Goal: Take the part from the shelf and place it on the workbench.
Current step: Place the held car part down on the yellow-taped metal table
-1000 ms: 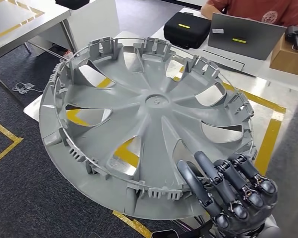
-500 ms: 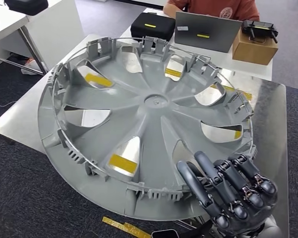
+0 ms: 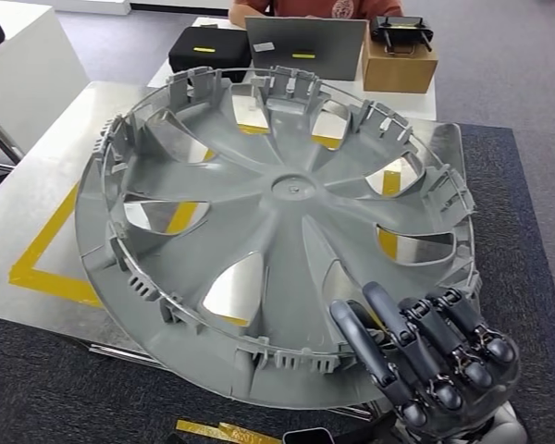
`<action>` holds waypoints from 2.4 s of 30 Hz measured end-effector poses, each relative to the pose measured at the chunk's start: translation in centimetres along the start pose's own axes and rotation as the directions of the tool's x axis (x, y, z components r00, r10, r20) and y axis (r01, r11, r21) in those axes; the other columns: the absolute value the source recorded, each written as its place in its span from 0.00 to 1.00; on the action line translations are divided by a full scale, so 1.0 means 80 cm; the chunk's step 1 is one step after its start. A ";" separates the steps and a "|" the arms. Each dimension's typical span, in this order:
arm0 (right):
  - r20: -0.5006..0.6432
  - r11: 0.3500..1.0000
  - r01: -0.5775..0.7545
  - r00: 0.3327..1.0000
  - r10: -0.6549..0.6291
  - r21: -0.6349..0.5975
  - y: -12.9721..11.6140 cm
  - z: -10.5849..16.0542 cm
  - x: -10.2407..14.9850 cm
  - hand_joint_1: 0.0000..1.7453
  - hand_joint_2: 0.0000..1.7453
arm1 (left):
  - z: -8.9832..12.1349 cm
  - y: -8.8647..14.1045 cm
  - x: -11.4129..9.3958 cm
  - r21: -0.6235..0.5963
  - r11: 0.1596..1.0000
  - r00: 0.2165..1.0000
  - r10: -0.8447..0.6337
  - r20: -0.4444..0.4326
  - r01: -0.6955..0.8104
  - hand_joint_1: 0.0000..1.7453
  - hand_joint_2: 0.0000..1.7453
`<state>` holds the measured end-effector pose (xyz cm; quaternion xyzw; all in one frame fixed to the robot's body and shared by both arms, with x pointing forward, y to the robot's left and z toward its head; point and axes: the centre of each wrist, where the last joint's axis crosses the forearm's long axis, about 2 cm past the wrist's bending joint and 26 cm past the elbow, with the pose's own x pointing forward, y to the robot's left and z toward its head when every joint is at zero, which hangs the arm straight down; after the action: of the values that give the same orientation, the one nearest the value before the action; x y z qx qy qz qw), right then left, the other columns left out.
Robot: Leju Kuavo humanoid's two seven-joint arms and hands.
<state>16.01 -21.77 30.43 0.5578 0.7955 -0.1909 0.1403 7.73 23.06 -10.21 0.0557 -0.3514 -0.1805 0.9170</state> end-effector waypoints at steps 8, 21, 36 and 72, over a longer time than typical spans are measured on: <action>0.008 1.000 -0.003 1.000 0.003 -0.006 0.000 -0.001 -0.001 1.00 1.00 | 0.002 0.000 -0.004 0.000 1.000 1.000 -0.001 -0.006 0.001 0.00 0.00; 0.023 1.000 -0.009 1.000 0.009 -0.017 0.001 -0.004 -0.003 1.00 1.00 | 0.001 0.000 -0.002 -0.006 1.000 1.000 0.000 -0.002 0.000 0.00 0.00; 0.022 1.000 -0.020 1.000 0.020 -0.015 0.001 -0.004 -0.004 1.00 1.00 | 0.001 0.000 -0.002 -0.018 1.000 1.000 0.002 0.000 -0.002 0.00 0.00; -0.051 0.992 -0.010 0.999 0.016 0.128 0.011 0.028 -0.001 1.00 1.00 | 0.001 0.009 -0.007 -0.021 1.000 1.000 0.010 -0.002 -0.010 0.00 0.00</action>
<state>16.88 -22.58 28.33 0.5756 0.7813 -0.2260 0.0851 7.53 23.93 -10.36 0.0445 -0.3488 -0.1795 0.9188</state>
